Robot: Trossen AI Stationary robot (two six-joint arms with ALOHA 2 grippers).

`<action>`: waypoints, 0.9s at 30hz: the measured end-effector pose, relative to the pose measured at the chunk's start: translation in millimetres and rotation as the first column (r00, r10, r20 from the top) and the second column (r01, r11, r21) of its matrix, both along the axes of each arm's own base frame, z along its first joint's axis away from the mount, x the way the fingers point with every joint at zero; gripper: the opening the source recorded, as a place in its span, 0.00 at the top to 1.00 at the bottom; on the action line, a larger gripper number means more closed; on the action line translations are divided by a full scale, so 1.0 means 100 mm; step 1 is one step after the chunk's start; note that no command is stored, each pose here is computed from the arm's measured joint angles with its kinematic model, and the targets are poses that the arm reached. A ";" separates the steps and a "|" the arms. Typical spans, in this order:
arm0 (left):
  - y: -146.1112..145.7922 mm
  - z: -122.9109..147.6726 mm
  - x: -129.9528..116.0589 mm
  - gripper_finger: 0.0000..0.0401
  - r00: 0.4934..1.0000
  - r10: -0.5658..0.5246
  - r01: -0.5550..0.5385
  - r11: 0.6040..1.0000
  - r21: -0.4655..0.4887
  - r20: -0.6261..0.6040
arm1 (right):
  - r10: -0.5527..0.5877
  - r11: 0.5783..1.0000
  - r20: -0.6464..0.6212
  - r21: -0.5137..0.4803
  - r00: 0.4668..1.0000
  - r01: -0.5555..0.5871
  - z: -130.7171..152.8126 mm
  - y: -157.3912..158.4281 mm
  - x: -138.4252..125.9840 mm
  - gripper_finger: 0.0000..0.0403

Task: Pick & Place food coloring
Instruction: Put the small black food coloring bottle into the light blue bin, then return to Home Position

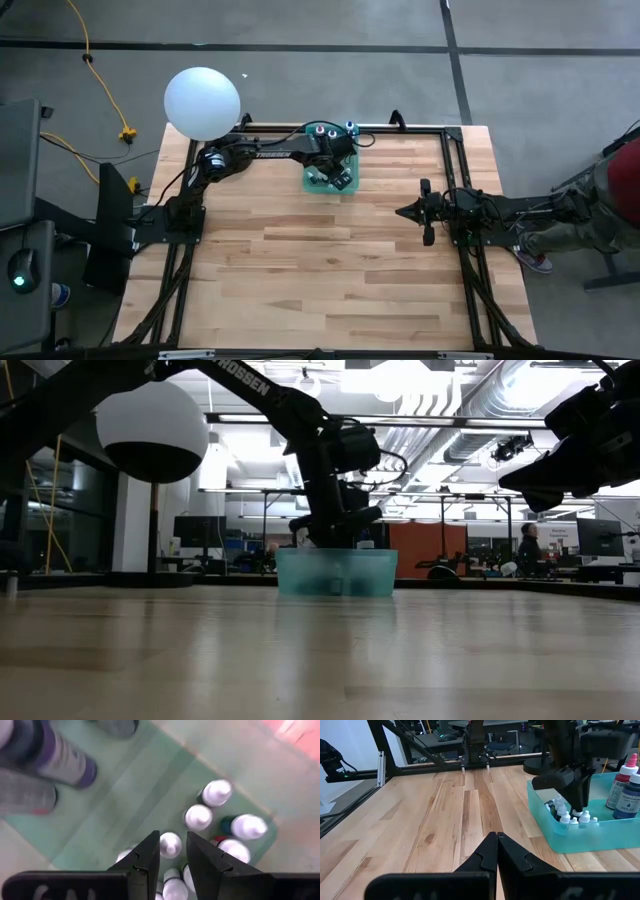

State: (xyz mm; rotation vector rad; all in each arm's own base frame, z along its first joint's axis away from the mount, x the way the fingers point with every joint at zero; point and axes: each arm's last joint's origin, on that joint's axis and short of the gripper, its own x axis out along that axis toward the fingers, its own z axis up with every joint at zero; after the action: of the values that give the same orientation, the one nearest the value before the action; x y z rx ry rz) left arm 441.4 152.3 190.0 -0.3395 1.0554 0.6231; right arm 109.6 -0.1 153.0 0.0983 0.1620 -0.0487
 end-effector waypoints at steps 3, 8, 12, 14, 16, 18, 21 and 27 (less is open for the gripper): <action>0.00 0.06 0.00 0.77 1.000 -0.018 0.018 1.000 0.015 0.014 | 0.000 1.000 0.000 0.000 1.000 0.000 0.00 0.00 0.00 1.00; 0.00 0.13 0.01 0.77 0.998 -0.057 0.057 0.998 0.038 0.017 | 0.000 1.000 0.000 0.000 1.000 0.000 0.00 0.00 0.00 1.00; -0.01 0.28 0.08 0.76 0.991 -0.122 0.119 0.990 0.072 0.052 | 0.000 1.000 0.000 0.000 1.000 0.000 0.00 0.00 0.00 1.00; -0.03 0.36 0.11 0.73 0.986 -0.153 0.148 0.985 0.086 0.063 | 0.000 1.000 0.000 0.000 1.000 0.000 0.00 0.00 0.00 1.00; -0.06 0.48 0.15 0.68 0.978 -0.186 0.176 0.978 0.112 0.092 | 0.000 1.000 0.000 0.000 1.000 0.000 0.00 0.00 0.00 1.00; -0.11 0.62 0.20 0.63 0.968 -0.219 0.201 0.969 0.145 0.126 | 0.000 1.000 0.000 0.000 1.000 0.000 0.00 0.00 0.00 1.00; -0.26 0.82 0.27 0.53 0.948 -0.275 0.246 0.952 0.183 0.159 | 0.000 1.000 0.000 0.000 1.000 0.000 0.00 0.00 0.00 1.00; -0.83 1.24 0.37 0.45 0.831 -0.498 0.436 0.860 0.264 0.249 | 0.000 1.000 0.000 0.000 1.000 0.000 0.00 0.00 0.00 1.00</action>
State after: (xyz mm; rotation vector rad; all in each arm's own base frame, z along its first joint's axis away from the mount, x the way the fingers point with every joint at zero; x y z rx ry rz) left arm 478.2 69.5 313.8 0.0076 0.7239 0.2116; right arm 109.6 -0.1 153.1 0.0981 0.1617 -0.0484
